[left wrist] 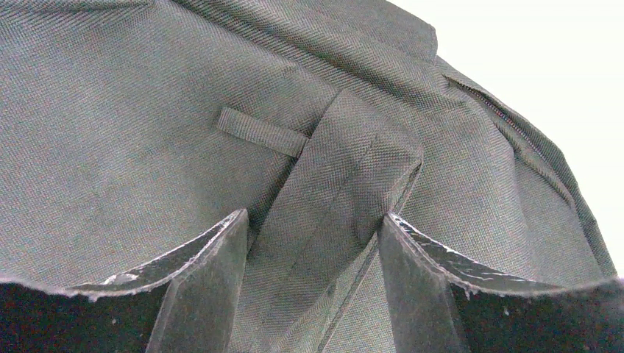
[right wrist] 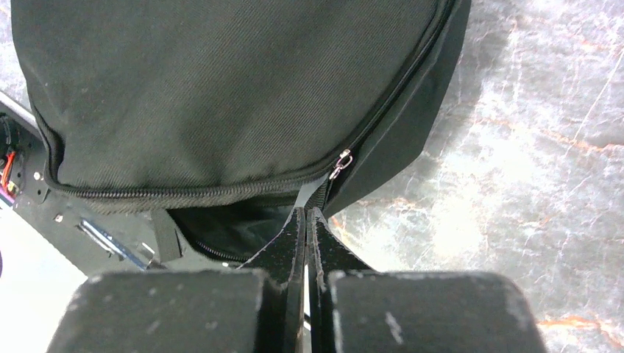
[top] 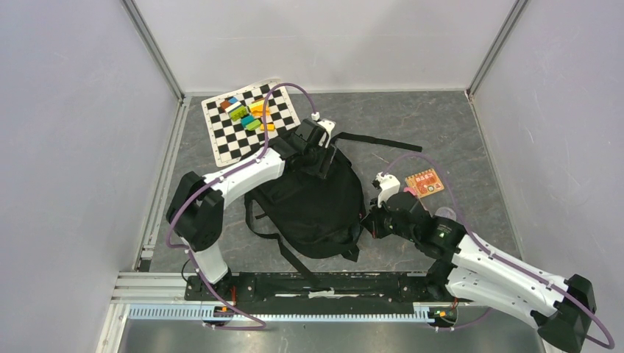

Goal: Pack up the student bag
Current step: Zip the student bag at the center of the board.

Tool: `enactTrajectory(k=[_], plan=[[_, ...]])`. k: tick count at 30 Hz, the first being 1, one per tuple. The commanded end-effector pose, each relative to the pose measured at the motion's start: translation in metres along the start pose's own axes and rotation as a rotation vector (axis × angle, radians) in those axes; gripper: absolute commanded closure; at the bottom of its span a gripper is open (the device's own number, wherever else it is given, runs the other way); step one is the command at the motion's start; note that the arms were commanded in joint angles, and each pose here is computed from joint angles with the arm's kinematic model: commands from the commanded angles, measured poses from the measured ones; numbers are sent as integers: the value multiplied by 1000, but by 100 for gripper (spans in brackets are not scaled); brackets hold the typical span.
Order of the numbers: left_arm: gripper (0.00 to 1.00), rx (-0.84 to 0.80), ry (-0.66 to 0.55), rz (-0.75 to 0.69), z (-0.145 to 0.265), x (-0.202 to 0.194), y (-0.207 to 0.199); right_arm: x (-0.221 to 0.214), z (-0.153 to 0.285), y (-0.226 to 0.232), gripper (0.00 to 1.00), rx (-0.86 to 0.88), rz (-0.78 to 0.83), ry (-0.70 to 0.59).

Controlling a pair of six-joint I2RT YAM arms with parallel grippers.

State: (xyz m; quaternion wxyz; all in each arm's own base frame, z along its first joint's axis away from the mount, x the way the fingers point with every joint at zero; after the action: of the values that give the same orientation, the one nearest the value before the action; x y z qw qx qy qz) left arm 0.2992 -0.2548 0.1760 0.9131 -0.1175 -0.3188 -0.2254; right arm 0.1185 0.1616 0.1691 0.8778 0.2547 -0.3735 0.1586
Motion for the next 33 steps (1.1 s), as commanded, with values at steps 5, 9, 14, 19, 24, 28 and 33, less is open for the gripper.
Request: enactTrajectory(k=[5,9,14,19,24,28,33], plan=[[19,-32,-67,45,12,11,-9,1,17,13,100,42,-41,13],[3,-43,-174,4,50,20,-36,3,21,14,100,54,-50,-5],[2,-151,-183,8,73,8,-95,5,25,16,100,76,-50,-31],[5,-192,-84,104,56,-13,-122,1,29,13,100,87,-57,-55],[5,-151,-28,161,37,-30,-133,-5,32,8,100,81,-56,-62],[5,-147,-29,187,28,-33,-141,-7,32,5,100,70,-51,-67],[2,-166,1,175,18,-37,-152,-7,30,5,100,75,-46,-81]])
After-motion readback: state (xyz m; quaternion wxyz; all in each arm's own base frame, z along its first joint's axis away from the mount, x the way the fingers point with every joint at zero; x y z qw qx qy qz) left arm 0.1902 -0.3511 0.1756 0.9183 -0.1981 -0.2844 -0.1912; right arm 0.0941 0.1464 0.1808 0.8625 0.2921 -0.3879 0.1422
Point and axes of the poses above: each gripper's point midway between its finger pads, its own z axis back along the fingers, its own y axis along the line the jaws close on, x = y × z, the point moved 8 cm from there along z, back along the fingers
